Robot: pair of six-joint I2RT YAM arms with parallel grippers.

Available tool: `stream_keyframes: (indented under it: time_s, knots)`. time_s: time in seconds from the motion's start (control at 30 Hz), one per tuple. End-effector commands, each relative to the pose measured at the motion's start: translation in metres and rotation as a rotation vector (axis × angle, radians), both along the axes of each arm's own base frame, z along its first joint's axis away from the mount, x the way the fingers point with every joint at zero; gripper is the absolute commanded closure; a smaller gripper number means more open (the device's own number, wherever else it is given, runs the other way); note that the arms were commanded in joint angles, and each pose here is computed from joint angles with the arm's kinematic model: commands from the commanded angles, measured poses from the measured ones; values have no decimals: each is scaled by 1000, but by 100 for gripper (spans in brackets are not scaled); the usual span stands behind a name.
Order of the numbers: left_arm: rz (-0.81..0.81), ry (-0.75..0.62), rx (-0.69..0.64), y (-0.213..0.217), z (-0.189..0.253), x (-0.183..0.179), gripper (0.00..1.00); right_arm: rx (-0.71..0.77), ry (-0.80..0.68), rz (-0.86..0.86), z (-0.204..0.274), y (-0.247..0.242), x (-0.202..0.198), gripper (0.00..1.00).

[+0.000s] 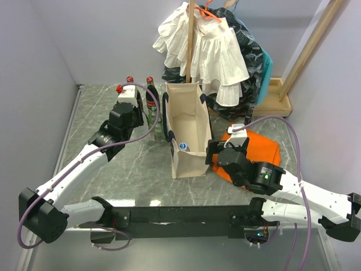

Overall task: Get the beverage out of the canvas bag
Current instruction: Place the drink at the center of the board.

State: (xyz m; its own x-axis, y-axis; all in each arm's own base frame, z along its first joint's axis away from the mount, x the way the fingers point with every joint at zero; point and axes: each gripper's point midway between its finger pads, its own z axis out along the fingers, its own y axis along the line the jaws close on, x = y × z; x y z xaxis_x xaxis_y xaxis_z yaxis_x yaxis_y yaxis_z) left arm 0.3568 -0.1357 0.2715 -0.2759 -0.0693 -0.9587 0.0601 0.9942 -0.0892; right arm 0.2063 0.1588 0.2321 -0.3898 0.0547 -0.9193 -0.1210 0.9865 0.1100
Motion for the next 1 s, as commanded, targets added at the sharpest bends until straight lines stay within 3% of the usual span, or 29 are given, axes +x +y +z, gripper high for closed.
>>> stream_keyframes:
  time_s: [0.0,0.97]
  knots:
    - [4,-242,-165,-7,71,13,99,-14,-20,-23,3,-6,3,0]
    - [44,-256,-172,-6,33,25,99,-26,-22,-26,2,-5,4,0]
